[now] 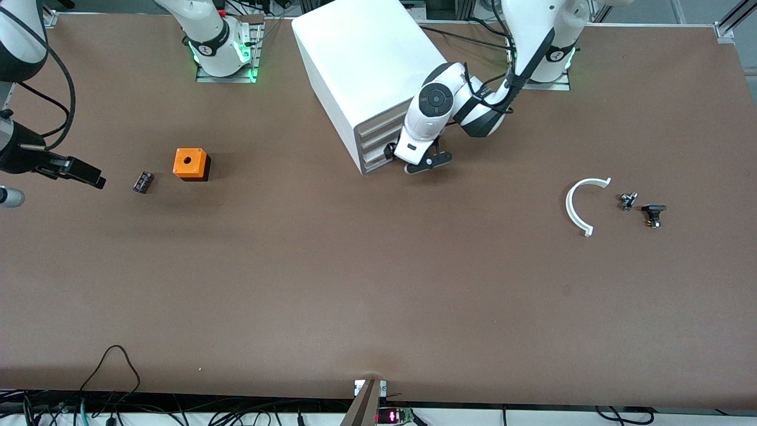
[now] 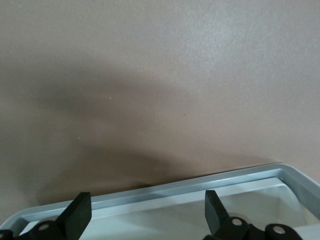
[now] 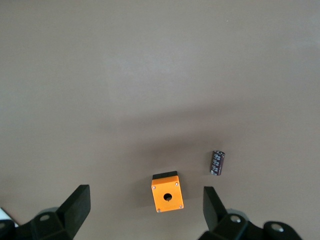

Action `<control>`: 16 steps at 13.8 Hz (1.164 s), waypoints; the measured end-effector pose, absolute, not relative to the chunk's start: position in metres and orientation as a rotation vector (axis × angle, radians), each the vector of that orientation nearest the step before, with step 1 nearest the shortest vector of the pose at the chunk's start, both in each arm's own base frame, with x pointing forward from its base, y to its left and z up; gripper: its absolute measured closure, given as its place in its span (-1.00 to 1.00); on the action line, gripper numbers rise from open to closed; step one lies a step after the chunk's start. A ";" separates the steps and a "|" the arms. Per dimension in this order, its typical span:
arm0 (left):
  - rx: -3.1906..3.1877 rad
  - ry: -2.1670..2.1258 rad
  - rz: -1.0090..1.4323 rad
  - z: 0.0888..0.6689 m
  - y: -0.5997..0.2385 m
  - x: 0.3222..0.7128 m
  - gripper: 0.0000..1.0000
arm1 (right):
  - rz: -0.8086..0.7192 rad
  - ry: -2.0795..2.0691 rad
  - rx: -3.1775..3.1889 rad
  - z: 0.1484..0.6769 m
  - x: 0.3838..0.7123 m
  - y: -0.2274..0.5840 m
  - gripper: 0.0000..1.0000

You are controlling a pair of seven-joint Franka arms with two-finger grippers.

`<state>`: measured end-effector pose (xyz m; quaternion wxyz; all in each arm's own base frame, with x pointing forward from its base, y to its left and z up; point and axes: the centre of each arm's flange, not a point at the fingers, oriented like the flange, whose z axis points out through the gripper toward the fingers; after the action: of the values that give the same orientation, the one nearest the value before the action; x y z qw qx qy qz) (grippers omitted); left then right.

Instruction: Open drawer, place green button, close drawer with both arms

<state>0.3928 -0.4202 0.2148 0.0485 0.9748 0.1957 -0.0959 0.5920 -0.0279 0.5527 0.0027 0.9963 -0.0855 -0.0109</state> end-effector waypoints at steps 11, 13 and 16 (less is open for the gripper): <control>3.081 0.116 0.085 0.451 -0.132 0.552 -1.00 | -0.058 -0.036 3.111 0.553 0.561 -0.033 -1.00; 3.110 0.059 0.047 0.504 -0.094 0.541 -1.00 | -0.045 -0.036 3.114 0.550 0.556 -0.033 -1.00; 3.121 0.005 0.023 0.557 -0.053 0.522 -1.00 | -0.031 -0.035 3.119 0.546 0.544 -0.034 -1.00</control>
<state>0.5218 -0.0531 0.5570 0.0102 0.9999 0.0016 0.0075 0.5440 -0.0337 0.5460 0.0109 0.9998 -0.0111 -0.0100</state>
